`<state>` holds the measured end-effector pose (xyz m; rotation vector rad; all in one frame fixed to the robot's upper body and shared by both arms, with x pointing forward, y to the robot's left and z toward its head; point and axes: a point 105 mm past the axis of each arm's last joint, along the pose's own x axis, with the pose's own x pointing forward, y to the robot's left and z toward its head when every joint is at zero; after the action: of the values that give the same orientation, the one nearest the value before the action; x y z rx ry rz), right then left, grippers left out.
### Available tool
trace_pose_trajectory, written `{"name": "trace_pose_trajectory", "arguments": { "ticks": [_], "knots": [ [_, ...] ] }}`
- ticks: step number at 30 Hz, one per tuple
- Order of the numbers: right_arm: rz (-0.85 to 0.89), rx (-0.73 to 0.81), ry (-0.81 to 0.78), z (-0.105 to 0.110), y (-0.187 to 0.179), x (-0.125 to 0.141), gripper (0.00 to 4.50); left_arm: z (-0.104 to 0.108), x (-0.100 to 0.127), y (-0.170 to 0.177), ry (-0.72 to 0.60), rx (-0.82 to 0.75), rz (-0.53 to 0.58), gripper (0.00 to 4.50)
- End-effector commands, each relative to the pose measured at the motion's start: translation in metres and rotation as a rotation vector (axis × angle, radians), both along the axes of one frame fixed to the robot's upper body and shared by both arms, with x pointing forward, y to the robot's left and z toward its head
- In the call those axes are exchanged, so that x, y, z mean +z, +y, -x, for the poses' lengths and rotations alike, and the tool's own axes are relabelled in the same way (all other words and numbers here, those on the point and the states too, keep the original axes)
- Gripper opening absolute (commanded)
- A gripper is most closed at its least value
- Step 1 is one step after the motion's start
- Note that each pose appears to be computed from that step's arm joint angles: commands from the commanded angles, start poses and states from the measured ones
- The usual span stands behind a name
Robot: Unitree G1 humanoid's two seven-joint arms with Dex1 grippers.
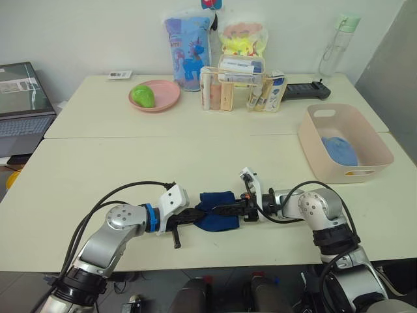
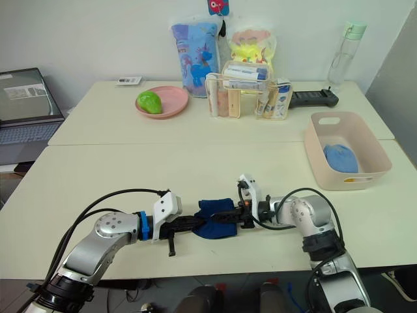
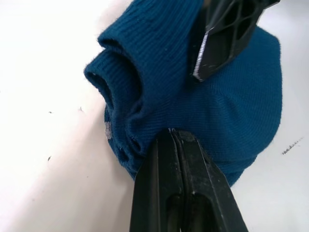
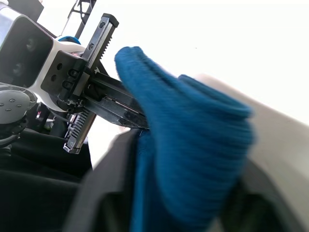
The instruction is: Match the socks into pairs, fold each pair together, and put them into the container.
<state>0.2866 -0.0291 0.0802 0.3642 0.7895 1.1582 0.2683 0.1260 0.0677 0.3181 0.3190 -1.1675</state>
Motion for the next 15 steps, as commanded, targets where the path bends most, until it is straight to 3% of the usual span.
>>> {"name": "trace_pose_trajectory", "arguments": {
  "ticks": [1, 2, 3, 6, 10, 15],
  "knots": [
    [-0.020, 0.006, -0.046, 0.001, -0.001, 0.008, 0.45, 0.000, 0.006, 0.002, 0.002, 0.013, 0.049, 0.00],
    [-0.022, 0.004, -0.049, 0.001, -0.003, 0.009, 0.08, -0.001, 0.010, 0.002, -0.009, 0.017, 0.061, 0.00],
    [-0.024, -0.002, -0.054, 0.001, -0.005, 0.011, 0.03, -0.001, 0.014, 0.002, -0.011, 0.012, 0.072, 0.00],
    [-0.039, -0.056, -0.102, -0.006, -0.017, 0.026, 0.00, -0.007, 0.043, -0.002, -0.035, 0.005, 0.178, 0.61],
    [-0.042, -0.150, -0.241, -0.020, -0.041, 0.062, 0.00, -0.015, 0.090, -0.013, -0.077, -0.011, 0.305, 1.92],
    [0.002, -0.388, -0.464, -0.045, -0.095, 0.125, 0.00, -0.029, 0.141, -0.033, -0.206, -0.054, 0.339, 3.49]
  ]
}}
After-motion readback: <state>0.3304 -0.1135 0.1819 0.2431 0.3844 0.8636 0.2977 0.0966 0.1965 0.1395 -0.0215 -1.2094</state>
